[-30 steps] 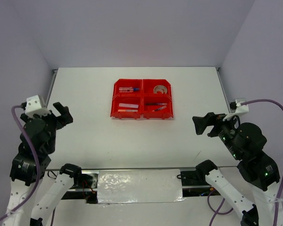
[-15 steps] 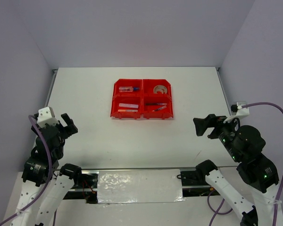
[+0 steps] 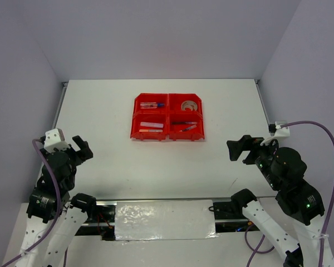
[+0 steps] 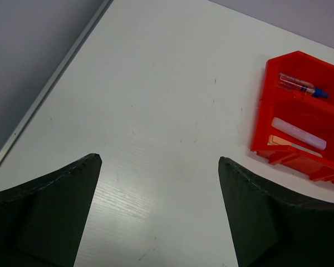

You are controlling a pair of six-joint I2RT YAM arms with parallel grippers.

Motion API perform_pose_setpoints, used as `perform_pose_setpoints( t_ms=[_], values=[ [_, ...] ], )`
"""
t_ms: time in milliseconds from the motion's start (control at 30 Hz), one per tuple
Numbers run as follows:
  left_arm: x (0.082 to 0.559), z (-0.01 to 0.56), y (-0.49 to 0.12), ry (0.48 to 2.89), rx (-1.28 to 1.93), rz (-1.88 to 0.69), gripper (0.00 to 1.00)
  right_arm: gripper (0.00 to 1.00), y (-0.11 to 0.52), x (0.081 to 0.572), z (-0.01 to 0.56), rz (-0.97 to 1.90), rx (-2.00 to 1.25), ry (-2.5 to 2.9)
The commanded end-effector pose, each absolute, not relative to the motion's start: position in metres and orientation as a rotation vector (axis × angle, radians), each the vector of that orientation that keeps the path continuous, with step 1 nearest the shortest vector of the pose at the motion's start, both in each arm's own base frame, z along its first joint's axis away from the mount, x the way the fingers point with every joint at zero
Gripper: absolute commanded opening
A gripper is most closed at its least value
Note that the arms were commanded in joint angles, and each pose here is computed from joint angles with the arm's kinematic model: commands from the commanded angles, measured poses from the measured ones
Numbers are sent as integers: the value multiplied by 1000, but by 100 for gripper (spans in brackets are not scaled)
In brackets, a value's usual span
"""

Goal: Sort the stationery into containers
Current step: Reset both arms

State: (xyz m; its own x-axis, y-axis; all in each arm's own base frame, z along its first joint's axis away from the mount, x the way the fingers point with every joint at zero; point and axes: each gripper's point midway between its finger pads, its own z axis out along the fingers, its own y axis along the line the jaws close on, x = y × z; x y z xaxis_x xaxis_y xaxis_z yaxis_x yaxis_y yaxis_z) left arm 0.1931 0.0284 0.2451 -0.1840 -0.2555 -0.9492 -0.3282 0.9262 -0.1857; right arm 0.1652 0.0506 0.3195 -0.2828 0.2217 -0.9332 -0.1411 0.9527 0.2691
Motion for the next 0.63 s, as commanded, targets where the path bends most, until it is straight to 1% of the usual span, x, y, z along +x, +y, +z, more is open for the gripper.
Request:
perform_pose_setpoints(
  t_ms=[0,600],
  values=[
    [199,253,26,1734,-449,43,99,100,50,167,329,360,68,1776],
    [201,250,24,1750,-439,42,99,100,57,174,328,382,61,1770]
  ],
)
